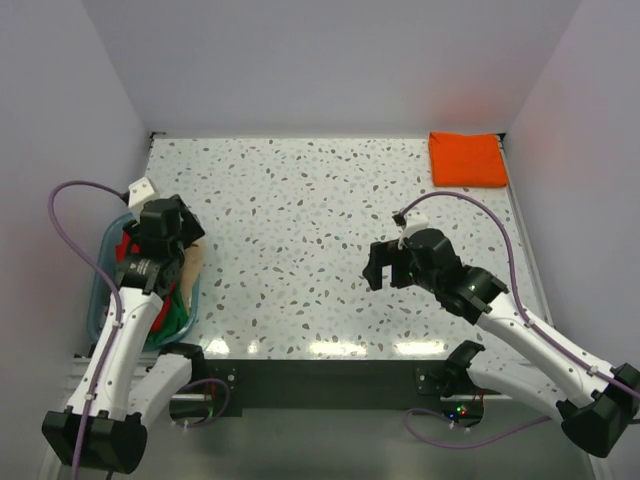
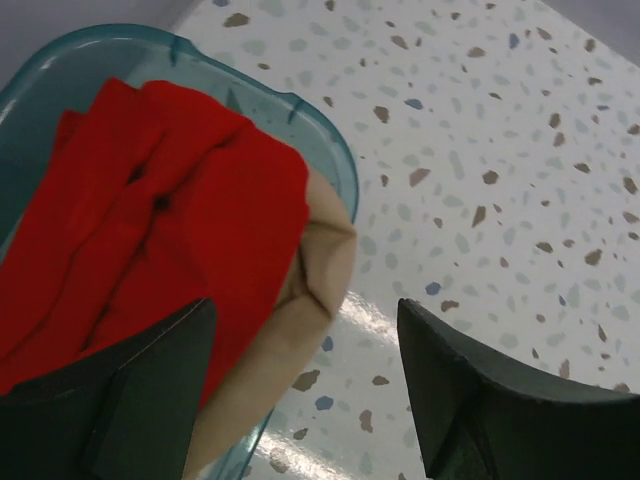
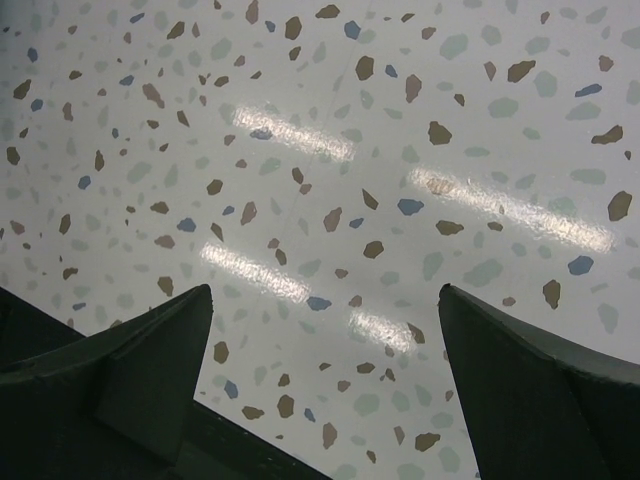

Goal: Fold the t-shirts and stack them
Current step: Grab the tshirt from the pile

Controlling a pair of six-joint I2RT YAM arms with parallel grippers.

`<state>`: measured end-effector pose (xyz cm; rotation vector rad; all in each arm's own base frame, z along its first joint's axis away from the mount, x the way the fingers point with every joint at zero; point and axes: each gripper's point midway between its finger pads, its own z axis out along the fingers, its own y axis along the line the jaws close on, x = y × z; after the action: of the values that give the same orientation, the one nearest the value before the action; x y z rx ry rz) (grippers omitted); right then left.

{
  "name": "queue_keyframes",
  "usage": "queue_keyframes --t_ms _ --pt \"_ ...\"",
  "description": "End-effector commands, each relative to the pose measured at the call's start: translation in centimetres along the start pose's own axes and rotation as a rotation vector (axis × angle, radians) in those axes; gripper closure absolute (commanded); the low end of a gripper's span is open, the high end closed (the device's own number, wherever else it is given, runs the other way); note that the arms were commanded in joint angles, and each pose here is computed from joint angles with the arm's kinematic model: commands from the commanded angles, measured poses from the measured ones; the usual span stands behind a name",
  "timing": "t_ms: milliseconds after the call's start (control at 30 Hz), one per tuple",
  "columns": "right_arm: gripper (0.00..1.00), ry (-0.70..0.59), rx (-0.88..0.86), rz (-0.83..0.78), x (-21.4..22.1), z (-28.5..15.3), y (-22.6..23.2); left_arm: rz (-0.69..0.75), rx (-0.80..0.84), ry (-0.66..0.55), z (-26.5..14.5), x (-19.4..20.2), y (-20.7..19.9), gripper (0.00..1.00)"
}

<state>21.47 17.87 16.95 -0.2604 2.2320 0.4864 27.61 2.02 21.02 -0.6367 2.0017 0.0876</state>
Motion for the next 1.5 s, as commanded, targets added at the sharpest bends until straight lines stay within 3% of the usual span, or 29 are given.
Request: queue_keyframes --t_ms 0,333,433,533,633,667,733,900,1233,1467 --pt "0.01 -0.009 -0.041 -0.002 -0.1 -0.3 0.7 -0.031 -0.252 -0.046 0.5 -1.7 4.5 0.22" --pt "0.01 0.003 -0.051 0.002 0.1 -0.5 0.8 -0.070 -0.383 0.073 3.6 1.4 7.9 0.39" --pt "0.01 -0.002 -0.056 0.004 0.2 -0.6 0.8 -0.073 -0.379 0.091 4.0 1.8 7.9 0.55" --pt "0.01 0.000 -0.059 0.004 0.2 -0.7 0.9 -0.072 -0.359 0.085 4.0 1.7 7.6 0.62" --pt "0.01 0.000 -0.064 0.004 0.2 -0.8 0.9 -0.064 -0.337 0.096 4.1 1.8 7.2 0.77" --pt "0.01 0.000 -0.071 0.005 0.2 -0.8 1.1 -0.068 -0.328 0.087 4.0 1.4 7.0 0.88" --pt "0.01 0.000 -0.076 0.005 0.2 -0.8 1.2 -0.067 -0.311 0.065 3.7 0.3 6.7 1.00" --pt "0.01 0.003 -0.096 0.005 0.1 -0.9 1.6 -0.087 -0.239 -0.050 1.2 -4.9 5.1 1.00" --pt "0.01 -0.039 -0.152 -0.010 -1.8 -1.5 3.0 -0.057 0.074 -0.337 -9.0 -22.2 -1.9 1.00" --pt "0.01 -0.097 -0.147 -0.014 -4.3 -2.5 3.3 -0.068 0.416 -0.400 -13.9 -27.4 -8.6 1.00"
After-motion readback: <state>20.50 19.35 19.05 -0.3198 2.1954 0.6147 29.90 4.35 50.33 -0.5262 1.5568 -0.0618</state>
